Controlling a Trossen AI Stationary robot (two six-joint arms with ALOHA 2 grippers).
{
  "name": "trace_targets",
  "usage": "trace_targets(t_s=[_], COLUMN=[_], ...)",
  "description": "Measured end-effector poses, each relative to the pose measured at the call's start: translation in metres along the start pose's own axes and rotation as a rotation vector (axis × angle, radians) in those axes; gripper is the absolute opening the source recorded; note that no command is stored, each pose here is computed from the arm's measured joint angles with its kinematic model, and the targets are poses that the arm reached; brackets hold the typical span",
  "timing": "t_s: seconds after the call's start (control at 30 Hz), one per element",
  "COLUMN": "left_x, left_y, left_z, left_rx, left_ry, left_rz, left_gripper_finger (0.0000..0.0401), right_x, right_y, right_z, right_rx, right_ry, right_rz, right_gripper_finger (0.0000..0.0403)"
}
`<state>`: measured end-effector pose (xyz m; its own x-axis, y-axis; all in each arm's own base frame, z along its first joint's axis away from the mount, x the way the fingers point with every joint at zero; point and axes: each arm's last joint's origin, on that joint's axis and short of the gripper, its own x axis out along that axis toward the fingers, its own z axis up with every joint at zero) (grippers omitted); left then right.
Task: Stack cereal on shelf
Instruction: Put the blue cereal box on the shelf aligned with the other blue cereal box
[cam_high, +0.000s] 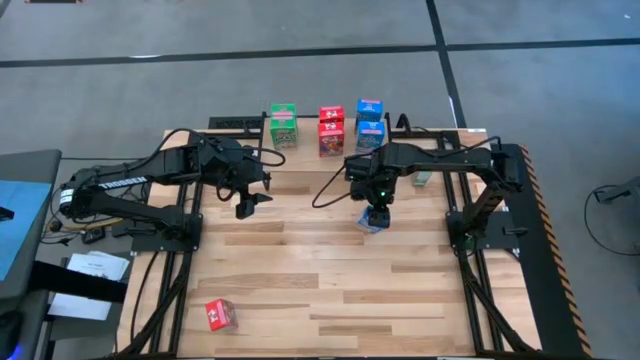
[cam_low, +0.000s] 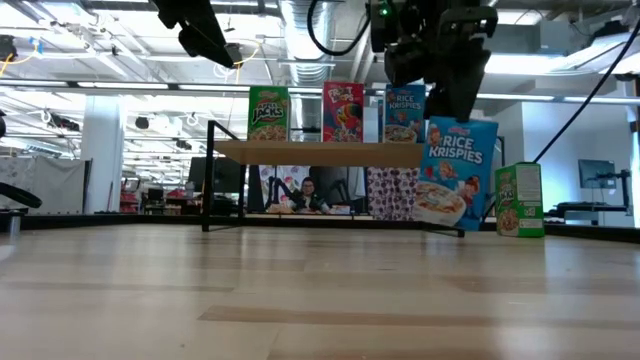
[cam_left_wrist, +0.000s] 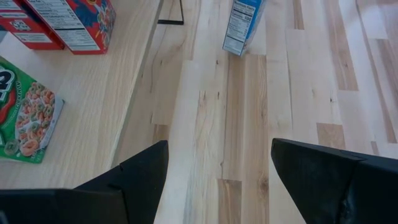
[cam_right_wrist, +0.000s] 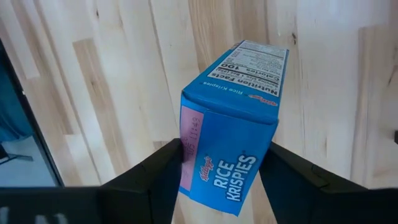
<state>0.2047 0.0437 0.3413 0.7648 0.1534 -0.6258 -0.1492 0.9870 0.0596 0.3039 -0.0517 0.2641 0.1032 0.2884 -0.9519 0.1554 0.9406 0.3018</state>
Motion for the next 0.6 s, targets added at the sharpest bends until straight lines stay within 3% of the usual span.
trace_targets(t_s=[0.23, 0.6], left_x=[0.0, 0.0], left_y=[0.0, 0.0], left_z=[0.0, 0.0], left_rx=[0.0, 0.001], left_ry=[0.0, 0.0], left_rz=[-0.001, 0.0], left_gripper_finger=[0.0275, 0.0275], right_x=[0.006, 0.014], right_y=[-0.003, -0.008], right_z=[0.005, 0.006], right_rx=[-0.007, 0.006], right_ry=[0.0, 0.064], right_rz=[-0.017, 0.005], right_gripper_finger=[0.0266, 0.0272])
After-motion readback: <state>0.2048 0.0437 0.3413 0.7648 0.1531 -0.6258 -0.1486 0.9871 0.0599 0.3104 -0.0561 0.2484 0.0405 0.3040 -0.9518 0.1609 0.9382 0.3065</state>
